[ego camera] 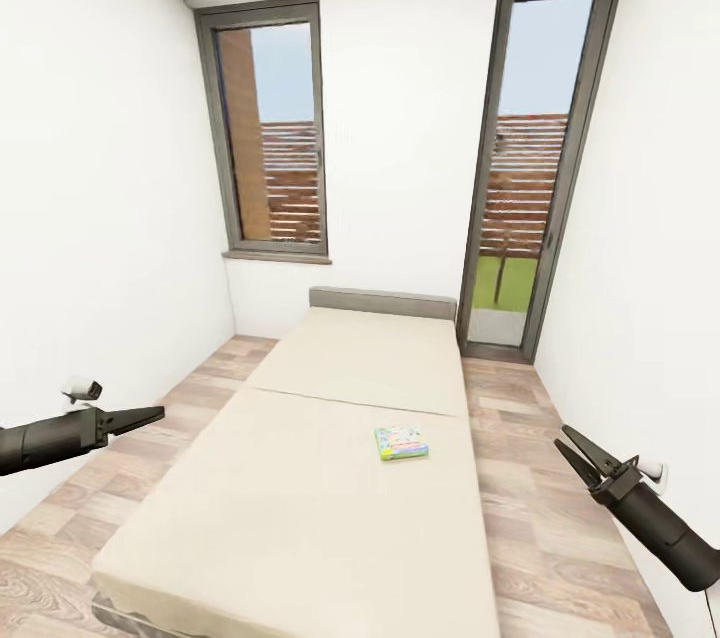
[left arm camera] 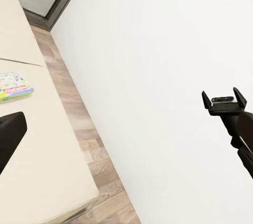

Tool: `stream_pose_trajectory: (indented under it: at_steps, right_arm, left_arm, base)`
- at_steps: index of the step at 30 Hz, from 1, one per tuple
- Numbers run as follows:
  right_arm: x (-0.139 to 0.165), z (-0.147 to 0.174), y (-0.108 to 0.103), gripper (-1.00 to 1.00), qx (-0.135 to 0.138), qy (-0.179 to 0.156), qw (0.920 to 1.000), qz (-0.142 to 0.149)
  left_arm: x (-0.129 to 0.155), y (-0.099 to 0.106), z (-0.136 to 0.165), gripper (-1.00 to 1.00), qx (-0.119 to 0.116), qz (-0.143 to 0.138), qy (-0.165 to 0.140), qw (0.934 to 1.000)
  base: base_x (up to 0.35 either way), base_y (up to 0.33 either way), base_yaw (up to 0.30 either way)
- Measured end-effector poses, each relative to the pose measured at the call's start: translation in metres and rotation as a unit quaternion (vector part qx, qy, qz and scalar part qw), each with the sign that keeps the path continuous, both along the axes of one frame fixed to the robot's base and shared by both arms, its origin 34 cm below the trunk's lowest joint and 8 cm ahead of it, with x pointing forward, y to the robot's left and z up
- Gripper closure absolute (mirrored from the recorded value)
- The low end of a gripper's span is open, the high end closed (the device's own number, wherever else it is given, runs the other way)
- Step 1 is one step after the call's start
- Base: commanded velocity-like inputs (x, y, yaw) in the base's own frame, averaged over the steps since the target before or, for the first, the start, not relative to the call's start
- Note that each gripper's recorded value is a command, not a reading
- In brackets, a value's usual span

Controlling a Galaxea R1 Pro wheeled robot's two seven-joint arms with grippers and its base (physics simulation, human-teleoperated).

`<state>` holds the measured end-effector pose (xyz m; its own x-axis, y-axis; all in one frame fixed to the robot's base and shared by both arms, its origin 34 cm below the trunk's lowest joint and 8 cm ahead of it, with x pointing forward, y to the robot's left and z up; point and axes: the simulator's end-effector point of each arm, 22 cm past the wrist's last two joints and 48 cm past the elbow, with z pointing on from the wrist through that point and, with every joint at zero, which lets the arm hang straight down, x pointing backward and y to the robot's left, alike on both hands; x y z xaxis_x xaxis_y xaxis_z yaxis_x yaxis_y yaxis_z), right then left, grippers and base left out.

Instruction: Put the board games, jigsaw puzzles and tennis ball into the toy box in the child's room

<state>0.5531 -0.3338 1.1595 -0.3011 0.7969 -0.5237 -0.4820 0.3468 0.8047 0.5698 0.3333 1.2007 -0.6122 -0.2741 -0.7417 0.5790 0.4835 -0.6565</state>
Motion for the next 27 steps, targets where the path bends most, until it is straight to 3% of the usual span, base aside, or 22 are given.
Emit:
stream_pose_trajectory:
  at_steps: [17,27]
  right_arm:
    - [0.0004,-0.0021,-0.0001,-1.00,0.000,0.003,1.0000,0.000]
    - [0.0032,-0.0061,-0.0004,-1.00,-0.009,0.013,0.9999,-0.005]
  left_arm:
    - [0.0000,-0.0006,-0.0001,-1.00,-0.001,0.000,0.000,1.0000]
    - [0.0002,-0.0030,-0.0005,-1.00,-0.003,-0.002,0.000,1.0000]
  base:
    - [0.000,-0.298,0.010]
    - [0.000,-0.069,0.238]
